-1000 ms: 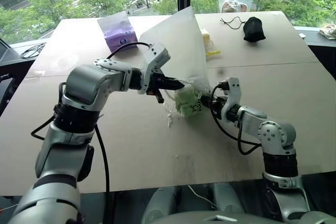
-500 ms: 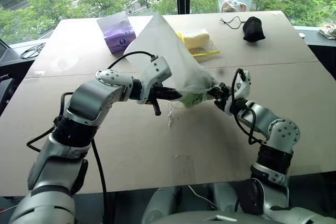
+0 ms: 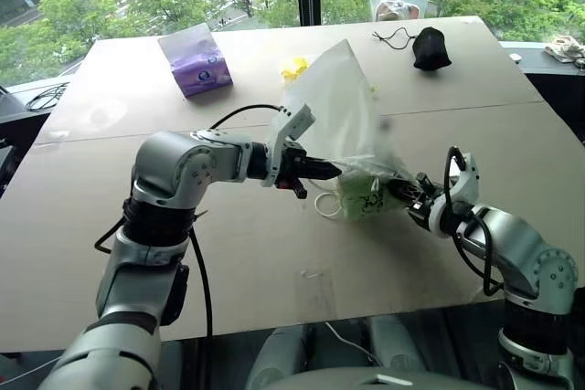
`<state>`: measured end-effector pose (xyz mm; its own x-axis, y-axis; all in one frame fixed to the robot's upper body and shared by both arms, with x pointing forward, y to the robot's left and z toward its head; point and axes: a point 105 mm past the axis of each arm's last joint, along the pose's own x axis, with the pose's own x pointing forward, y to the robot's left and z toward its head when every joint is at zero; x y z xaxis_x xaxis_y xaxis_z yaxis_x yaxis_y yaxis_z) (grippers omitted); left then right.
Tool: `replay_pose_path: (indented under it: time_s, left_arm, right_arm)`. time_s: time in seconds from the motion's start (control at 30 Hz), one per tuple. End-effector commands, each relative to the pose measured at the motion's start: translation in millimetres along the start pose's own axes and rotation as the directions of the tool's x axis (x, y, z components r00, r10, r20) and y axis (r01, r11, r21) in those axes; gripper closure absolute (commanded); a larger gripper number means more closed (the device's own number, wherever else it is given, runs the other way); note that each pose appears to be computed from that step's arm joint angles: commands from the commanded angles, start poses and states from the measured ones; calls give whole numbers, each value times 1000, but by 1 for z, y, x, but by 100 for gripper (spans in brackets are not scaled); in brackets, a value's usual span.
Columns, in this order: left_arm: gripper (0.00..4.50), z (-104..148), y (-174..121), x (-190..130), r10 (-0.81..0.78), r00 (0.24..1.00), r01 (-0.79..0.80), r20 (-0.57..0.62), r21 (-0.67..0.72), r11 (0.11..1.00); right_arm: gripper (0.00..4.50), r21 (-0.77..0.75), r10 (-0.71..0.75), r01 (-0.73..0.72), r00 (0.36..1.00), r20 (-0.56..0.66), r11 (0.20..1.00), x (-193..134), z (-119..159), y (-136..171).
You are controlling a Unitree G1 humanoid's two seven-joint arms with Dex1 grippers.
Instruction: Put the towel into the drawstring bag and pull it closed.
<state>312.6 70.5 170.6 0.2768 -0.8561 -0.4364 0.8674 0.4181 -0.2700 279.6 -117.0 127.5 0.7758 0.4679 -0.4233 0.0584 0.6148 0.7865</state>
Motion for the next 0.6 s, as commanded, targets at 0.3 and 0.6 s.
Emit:
replay_pose_path:
  time_s: [0.3, 0.6]
  left_arm:
    - [450, 16, 5, 6, 38, 997, -45, 69, 102, 994]
    - [450, 23, 5, 7, 34, 997, -42, 71, 119, 992]
  right_arm:
    - [77, -742, 207, -117, 978, 30, 661, -26, -4, 38]
    - [8, -869, 307, -242, 945, -111, 432, -32, -19, 44]
